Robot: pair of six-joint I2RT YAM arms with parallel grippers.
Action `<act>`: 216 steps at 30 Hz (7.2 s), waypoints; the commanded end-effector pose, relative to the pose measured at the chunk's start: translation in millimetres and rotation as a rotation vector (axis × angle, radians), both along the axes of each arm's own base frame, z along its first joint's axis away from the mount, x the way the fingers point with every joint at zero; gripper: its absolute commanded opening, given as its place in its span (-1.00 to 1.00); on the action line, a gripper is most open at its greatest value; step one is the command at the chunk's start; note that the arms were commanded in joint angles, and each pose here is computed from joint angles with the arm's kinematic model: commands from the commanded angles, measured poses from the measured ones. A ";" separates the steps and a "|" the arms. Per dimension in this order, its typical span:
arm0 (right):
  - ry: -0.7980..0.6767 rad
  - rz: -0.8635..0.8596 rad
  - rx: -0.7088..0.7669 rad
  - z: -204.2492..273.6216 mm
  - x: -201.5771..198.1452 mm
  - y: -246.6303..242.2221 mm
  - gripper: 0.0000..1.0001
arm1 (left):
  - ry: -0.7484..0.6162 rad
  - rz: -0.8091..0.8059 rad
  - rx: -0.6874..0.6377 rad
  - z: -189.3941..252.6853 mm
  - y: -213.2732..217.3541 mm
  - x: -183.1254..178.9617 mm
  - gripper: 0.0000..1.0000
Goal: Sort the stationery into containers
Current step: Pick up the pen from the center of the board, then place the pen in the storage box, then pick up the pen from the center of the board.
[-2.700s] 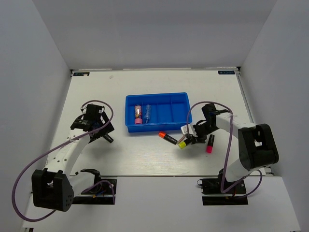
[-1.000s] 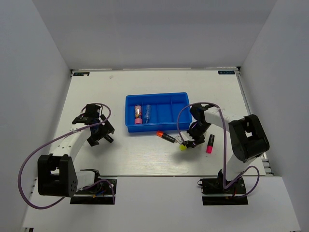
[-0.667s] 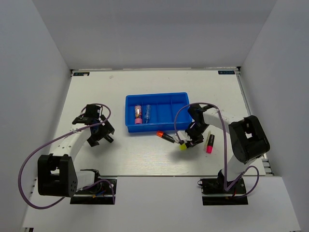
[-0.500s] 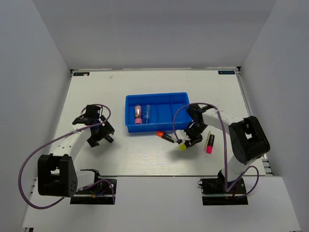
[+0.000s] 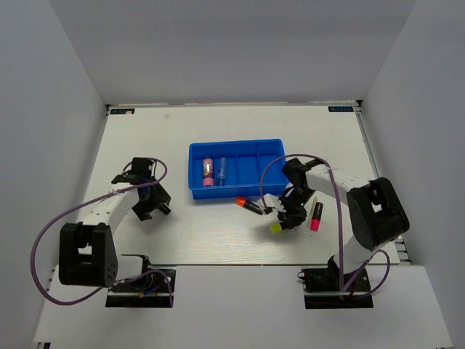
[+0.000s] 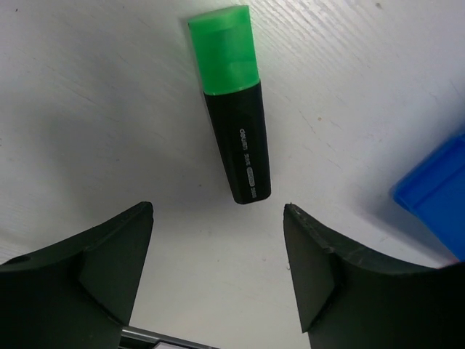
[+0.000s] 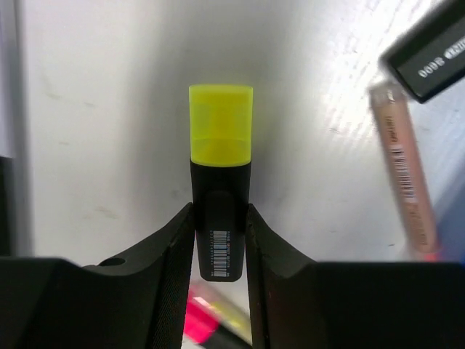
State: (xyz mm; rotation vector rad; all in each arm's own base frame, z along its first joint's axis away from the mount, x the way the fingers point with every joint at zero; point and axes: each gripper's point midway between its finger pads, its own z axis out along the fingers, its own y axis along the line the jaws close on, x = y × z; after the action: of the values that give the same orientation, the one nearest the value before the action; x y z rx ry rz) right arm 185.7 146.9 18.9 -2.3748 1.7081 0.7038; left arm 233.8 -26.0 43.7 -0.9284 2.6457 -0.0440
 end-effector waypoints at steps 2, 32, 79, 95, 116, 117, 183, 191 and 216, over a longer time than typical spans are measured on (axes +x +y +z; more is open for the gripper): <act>0.138 -0.062 0.100 47.9 -36.2 15.3 -1.00 | -0.017 0.040 0.023 3.5 5.1 14.5 0.58; -0.045 -1.426 0.428 199.6 232.2 136.2 -1.00 | 0.137 0.027 0.129 -47.2 5.7 25.4 -0.42; -0.044 -1.333 0.230 131.8 170.7 113.9 -0.12 | -0.487 -0.602 -0.069 171.4 -225.0 124.1 -0.99; -0.461 -1.433 0.329 143.1 108.2 -21.9 -0.63 | -0.372 -0.686 -0.185 93.1 -325.7 183.0 -0.74; -0.406 -1.100 0.202 105.2 75.6 -41.0 -0.98 | -0.423 -0.743 0.017 134.3 -301.0 90.8 -1.00; -0.411 -1.094 0.197 103.0 75.1 -43.0 -0.75 | -0.412 -0.746 0.014 133.5 -305.0 76.0 -0.84; -0.428 -1.345 0.273 80.5 49.4 -105.7 -0.37 | -0.523 0.012 0.328 -35.3 -313.7 2.6 0.01; -0.404 -1.360 0.299 83.7 49.5 -104.1 -0.37 | -0.490 0.032 0.362 -39.4 -278.0 -25.8 -0.28; -0.255 -1.307 0.342 86.5 35.9 -86.3 -1.00 | -0.611 -0.414 0.215 91.8 -276.7 -31.9 -1.00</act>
State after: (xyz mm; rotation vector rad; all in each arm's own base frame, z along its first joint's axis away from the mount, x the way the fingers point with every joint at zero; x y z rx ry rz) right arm 217.5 52.4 88.0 -0.7023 2.2704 0.3047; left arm 183.1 -285.4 107.0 -0.2980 2.1678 -0.0034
